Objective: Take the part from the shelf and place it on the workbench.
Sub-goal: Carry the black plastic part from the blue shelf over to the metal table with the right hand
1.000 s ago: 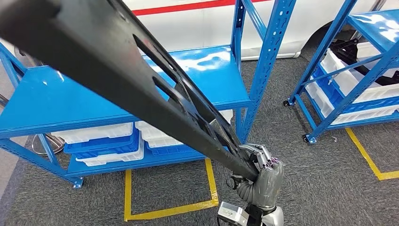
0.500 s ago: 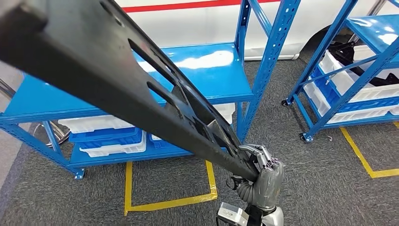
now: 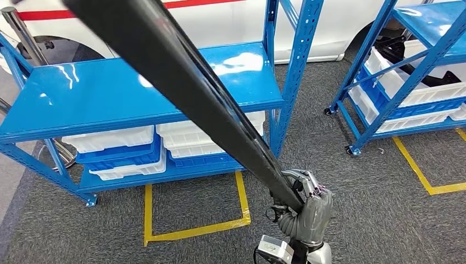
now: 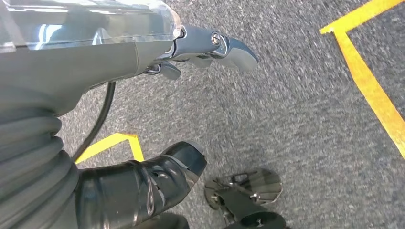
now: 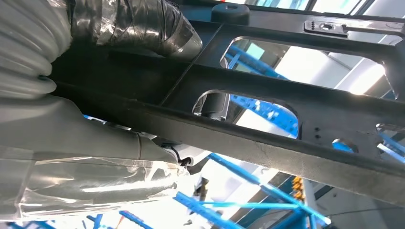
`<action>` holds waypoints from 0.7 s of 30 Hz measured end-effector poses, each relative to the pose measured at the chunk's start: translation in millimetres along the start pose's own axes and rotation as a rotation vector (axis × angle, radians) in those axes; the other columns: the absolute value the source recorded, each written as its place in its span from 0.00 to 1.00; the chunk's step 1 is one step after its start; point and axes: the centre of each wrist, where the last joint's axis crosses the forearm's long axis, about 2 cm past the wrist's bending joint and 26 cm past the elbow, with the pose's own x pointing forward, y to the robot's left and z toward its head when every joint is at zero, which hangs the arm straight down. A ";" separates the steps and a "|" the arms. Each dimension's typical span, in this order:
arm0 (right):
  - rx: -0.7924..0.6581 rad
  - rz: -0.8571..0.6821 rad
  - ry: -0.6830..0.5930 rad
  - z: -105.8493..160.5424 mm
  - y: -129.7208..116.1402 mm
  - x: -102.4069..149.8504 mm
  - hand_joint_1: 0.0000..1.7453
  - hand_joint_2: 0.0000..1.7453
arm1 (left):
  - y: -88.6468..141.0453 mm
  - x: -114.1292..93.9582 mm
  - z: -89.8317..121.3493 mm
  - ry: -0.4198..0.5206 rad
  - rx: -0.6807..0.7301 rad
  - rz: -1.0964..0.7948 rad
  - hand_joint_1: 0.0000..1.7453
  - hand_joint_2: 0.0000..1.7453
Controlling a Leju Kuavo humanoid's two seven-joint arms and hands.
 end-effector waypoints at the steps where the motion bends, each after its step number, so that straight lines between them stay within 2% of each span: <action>1: -0.001 -0.001 0.002 0.2 0.0 0.0 1.00 1.00 | -0.1 -0.3 0.2 0.001 0.000 0.000 0.00 1.00; 21: -0.007 0.000 0.026 4.3 -2.4 -1.4 1.00 1.00 | -1.0 -3.8 2.3 0.012 0.003 0.010 0.00 1.00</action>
